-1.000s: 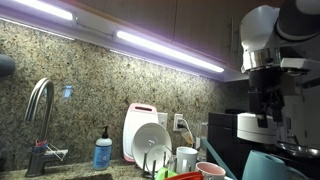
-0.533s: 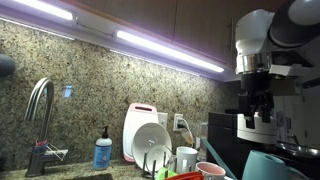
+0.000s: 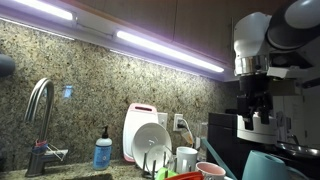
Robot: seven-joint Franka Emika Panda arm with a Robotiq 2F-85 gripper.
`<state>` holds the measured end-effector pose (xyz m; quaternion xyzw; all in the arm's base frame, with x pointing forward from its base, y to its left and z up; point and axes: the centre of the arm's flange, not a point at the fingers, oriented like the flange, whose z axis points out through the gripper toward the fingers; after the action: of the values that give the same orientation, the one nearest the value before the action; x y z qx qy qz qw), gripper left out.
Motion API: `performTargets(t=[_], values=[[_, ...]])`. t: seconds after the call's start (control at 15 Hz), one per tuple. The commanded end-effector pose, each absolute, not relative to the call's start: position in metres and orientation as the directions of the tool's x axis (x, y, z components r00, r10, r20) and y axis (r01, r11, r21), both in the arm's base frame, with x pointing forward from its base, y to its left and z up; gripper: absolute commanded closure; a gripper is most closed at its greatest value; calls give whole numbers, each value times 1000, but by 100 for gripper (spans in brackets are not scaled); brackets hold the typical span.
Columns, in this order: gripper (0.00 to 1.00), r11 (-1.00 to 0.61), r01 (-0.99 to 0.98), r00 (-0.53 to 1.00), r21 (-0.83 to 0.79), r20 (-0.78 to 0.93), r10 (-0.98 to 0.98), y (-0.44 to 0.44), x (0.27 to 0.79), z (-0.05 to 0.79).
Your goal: Tilt the watering can over the mug
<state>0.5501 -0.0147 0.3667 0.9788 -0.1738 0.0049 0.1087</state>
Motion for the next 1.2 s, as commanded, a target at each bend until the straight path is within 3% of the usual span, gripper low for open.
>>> performTargets(t=[0.0,0.87,1.13], values=[[0,-916,-341,940,211,48,-339,-15,550,367],[0,-906,-342,927,248,-67,-369,-50,475,312],[0,-905,-334,935,263,-27,-353,-64,470,282]])
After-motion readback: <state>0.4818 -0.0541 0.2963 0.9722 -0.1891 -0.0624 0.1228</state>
